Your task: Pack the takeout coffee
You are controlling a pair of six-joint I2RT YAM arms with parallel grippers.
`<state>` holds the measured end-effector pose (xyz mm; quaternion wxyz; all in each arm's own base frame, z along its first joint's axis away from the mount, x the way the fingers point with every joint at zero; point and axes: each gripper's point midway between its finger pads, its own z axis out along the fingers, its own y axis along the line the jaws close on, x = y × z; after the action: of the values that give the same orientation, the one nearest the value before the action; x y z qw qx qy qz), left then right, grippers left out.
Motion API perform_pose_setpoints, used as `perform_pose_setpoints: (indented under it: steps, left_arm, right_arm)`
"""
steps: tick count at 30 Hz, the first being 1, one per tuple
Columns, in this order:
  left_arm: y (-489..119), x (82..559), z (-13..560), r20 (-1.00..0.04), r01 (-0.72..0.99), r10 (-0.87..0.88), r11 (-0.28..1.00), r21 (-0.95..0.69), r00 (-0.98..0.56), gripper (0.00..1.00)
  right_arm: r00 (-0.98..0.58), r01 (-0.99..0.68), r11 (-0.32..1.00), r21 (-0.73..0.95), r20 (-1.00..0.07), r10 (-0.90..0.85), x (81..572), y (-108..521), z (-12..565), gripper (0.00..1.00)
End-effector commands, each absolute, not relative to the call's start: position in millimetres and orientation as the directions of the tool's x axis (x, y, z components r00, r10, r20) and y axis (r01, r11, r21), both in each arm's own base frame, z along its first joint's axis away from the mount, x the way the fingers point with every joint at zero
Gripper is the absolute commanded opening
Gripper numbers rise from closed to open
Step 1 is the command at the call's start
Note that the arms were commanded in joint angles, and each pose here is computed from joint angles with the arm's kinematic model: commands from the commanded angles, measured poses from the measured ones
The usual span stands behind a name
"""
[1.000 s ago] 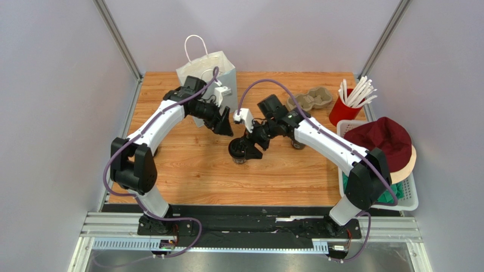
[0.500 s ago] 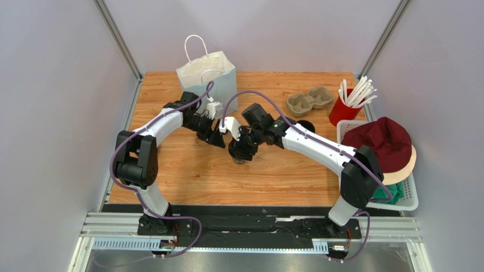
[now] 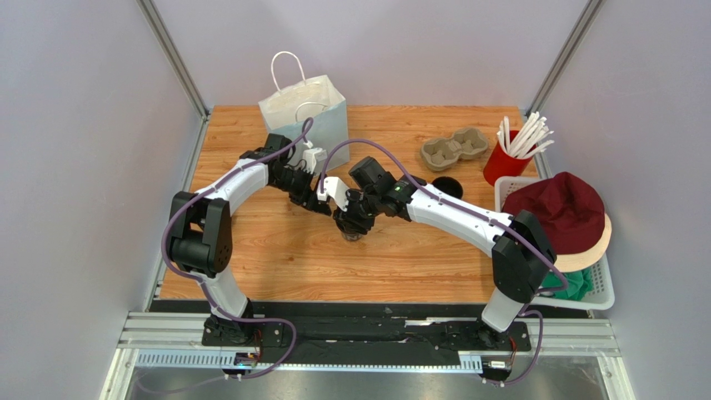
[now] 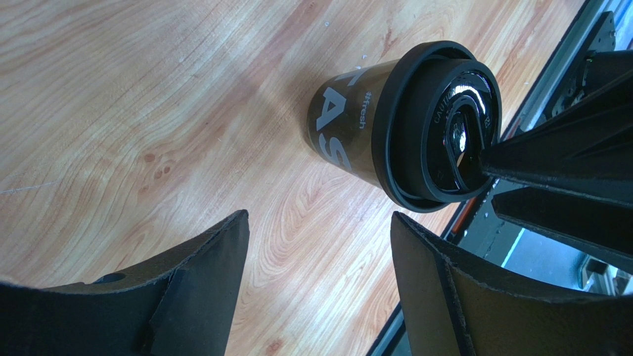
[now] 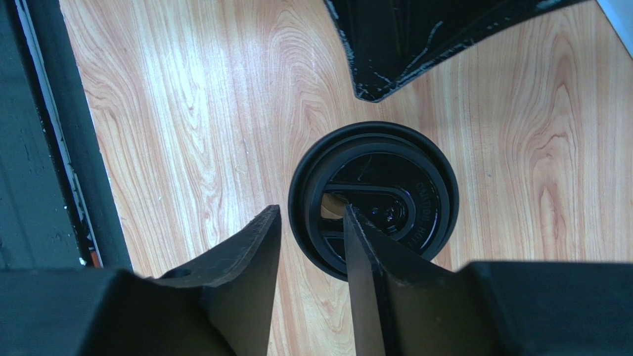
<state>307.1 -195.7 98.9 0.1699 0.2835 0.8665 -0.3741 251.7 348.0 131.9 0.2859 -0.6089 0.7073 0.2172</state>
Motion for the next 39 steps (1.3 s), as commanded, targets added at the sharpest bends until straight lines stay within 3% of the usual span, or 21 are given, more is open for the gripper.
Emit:
perform_pose_setpoints:
  steps: [1, 15, 26, 39]
  left_arm:
    - [-198.1, 313.5, 104.1, -0.536, 0.634, 0.355, 0.555, -0.539, -0.766, 0.78]
    - [-198.0, 313.0, 100.1, -0.528, 0.627, 0.354, 0.557, -0.544, -0.772, 0.77]
    - [-200.1, 311.9, 105.6, -0.534, 0.627, 0.344, 0.548, -0.554, -0.772, 0.77]
    - [-218.5, 315.5, 133.0, -0.558, 0.634, 0.308, 0.464, -0.618, -0.77, 0.77]
  right_arm:
    - [-0.036, -0.987, 0.133, -0.093, -0.672, -0.74, 253.3, 352.9, 129.1, 0.36]
    - [0.059, -0.984, 0.064, -0.168, -0.636, -0.77, 250.7, 340.6, 132.4, 0.0]
    - [0.178, -0.983, -0.114, -0.146, -0.58, -0.795, 236.3, 325.0, 155.6, 0.0]
    - [0.178, -0.982, -0.178, -0.057, -0.581, -0.794, 229.9, 319.6, 129.8, 0.0]
